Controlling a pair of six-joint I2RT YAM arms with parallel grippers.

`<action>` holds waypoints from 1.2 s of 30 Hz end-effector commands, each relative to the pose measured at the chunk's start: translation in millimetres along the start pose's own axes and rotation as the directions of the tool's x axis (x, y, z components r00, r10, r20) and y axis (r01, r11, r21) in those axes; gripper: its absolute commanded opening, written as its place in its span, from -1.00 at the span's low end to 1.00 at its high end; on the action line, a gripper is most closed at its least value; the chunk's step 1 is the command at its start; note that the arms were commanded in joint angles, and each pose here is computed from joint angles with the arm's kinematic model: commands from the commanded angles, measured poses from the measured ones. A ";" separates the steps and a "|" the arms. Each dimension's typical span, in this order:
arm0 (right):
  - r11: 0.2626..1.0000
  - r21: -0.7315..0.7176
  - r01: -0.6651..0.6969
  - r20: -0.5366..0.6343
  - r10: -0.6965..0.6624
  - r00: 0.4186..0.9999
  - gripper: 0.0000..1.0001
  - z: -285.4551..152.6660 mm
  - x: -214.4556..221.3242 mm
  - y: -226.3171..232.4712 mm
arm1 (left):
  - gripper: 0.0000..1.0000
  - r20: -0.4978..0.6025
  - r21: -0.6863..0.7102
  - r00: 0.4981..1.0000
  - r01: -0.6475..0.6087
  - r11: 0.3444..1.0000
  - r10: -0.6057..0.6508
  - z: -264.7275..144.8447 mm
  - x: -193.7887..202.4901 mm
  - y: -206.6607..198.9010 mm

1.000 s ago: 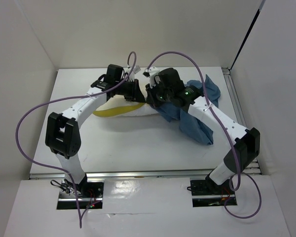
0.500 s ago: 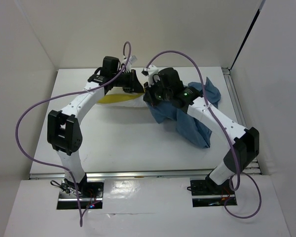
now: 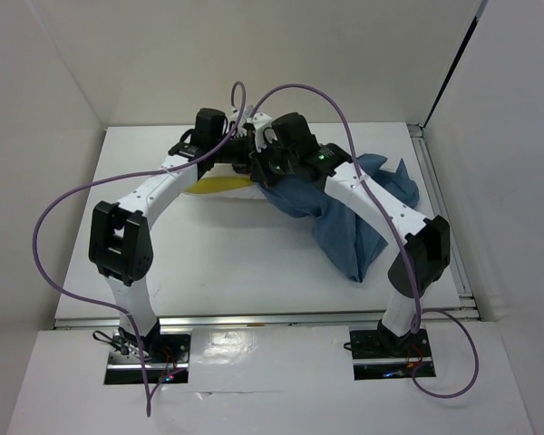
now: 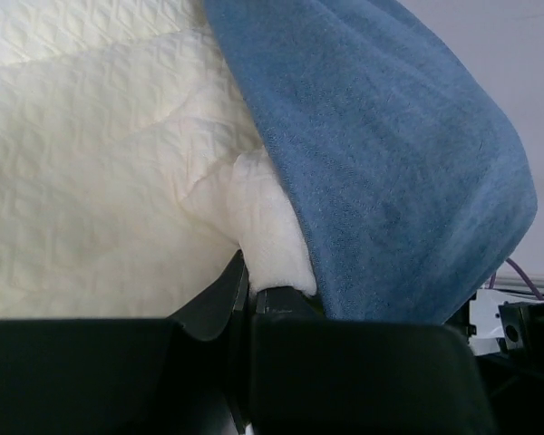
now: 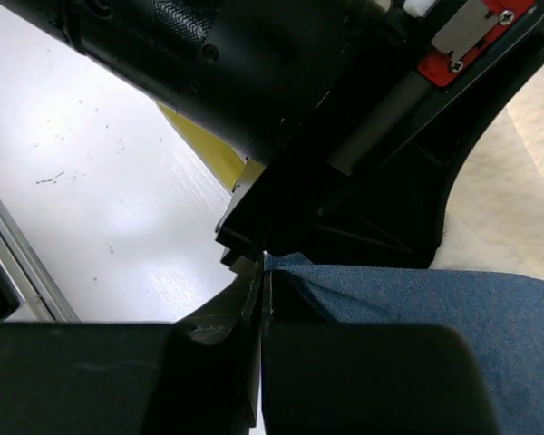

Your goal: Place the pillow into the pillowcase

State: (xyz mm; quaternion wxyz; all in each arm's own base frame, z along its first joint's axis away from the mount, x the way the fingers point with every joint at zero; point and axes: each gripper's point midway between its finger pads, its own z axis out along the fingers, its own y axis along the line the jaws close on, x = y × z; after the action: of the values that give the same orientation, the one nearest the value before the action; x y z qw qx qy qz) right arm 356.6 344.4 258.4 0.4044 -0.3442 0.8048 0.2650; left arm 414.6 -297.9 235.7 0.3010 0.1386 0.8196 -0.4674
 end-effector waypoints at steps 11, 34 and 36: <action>0.892 -0.271 0.363 0.523 -0.180 0.833 -1.00 -40.3 -123.7 126.6 | -1.00 -0.020 0.293 1.000 -0.016 0.956 0.022 13.8 1.8 -91.3; 0.951 -0.073 0.300 0.586 -0.203 0.784 -1.00 -67.4 -138.6 98.2 | -1.00 -0.051 0.221 0.977 0.214 0.952 -0.208 16.0 45.8 -43.6; 0.952 -0.076 0.296 0.573 -0.202 0.794 -1.00 -70.5 -133.0 98.1 | -1.00 -0.056 0.192 0.970 0.242 0.951 -0.235 17.0 56.1 -29.5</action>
State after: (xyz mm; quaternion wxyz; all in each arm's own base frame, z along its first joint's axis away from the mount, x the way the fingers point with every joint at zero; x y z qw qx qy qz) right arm 329.0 379.1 276.8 0.4662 -0.4011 0.7369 0.2806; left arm 383.7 -310.6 206.0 0.2194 0.0555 0.8013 -0.5538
